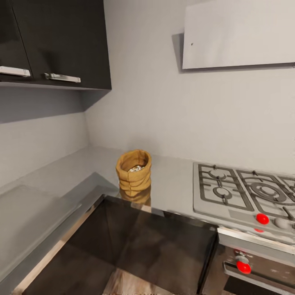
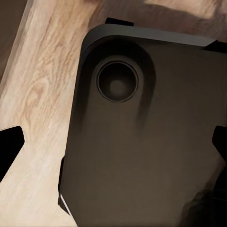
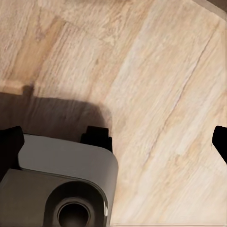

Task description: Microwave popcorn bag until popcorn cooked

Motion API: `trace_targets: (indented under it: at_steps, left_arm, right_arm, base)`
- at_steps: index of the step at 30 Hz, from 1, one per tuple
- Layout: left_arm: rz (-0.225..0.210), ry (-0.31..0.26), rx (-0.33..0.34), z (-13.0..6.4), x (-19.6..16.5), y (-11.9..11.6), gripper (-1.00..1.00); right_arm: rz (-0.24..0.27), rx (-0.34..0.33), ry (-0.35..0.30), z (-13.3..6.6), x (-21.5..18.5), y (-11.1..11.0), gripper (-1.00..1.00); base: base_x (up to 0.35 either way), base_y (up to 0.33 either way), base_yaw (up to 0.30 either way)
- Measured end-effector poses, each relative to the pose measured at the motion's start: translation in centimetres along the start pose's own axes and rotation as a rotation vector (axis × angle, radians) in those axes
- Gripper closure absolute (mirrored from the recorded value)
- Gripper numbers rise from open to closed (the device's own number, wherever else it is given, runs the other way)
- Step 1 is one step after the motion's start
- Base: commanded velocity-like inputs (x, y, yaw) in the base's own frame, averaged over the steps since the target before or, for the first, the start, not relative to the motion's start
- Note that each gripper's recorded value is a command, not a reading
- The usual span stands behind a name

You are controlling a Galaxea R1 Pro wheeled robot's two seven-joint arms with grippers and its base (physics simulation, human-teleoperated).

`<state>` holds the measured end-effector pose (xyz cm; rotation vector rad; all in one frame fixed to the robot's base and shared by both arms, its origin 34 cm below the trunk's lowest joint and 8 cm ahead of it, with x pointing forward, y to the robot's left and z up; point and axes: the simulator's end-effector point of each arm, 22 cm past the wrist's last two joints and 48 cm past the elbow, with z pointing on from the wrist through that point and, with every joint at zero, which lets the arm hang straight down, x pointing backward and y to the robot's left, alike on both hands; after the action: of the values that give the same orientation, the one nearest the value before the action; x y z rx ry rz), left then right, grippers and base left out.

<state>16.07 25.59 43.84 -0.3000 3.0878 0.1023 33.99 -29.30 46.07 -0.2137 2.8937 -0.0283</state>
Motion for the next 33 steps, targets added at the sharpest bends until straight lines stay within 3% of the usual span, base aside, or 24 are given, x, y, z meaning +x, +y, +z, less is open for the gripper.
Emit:
trace_targets:
  at_steps: [18, 33]
  left_arm:
    - [-0.005, 0.000, 0.000, 0.00, -0.06, 0.01, -1.00]
    - [-0.007, -0.007, -0.011, -0.02, -0.31, 0.09, -1.00]
  right_arm:
    - [-0.003, -0.001, 0.004, 0.01, 0.07, 0.03, -1.00]
    - [-0.006, -0.002, 0.000, -0.02, 0.03, 0.04, -1.00]
  base:
    - [-0.310, 0.073, -0.001]
    - [-0.020, 0.014, 0.000]
